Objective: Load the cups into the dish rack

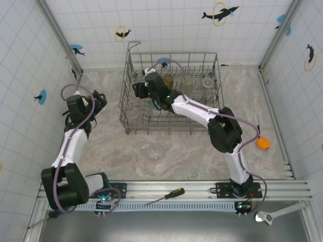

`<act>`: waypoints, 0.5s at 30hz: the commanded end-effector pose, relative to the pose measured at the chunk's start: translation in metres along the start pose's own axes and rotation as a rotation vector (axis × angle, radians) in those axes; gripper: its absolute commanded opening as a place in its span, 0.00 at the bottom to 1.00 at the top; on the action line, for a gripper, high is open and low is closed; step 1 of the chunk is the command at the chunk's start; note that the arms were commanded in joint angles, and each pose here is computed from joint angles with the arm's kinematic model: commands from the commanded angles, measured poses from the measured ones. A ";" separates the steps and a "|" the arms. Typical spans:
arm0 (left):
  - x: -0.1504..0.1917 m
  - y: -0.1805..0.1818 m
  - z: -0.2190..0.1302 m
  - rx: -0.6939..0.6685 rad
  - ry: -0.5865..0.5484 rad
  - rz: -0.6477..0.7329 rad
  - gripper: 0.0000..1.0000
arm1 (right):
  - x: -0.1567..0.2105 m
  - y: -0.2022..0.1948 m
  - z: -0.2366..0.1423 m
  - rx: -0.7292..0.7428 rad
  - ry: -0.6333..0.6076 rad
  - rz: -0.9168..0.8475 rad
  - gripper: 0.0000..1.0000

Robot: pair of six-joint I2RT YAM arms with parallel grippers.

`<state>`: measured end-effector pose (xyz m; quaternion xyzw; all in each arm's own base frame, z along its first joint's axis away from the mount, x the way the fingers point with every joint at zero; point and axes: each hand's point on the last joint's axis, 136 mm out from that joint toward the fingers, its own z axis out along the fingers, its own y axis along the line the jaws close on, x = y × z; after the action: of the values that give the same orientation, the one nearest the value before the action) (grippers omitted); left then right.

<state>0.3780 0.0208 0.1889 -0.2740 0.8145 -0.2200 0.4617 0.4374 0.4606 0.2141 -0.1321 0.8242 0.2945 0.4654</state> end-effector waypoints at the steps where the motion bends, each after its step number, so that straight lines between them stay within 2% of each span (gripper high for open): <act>1: -0.003 -0.003 -0.006 0.013 -0.020 0.012 0.97 | -0.032 0.013 0.002 -0.004 -0.124 -0.029 0.49; 15: 0.004 -0.005 -0.003 0.039 0.009 -0.003 0.97 | -0.024 0.027 0.015 -0.017 -0.184 -0.133 0.47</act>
<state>0.3769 0.0181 0.1916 -0.2689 0.8130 -0.2268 0.4639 0.4396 0.4766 0.2019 -0.1679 0.8046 0.2621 0.5057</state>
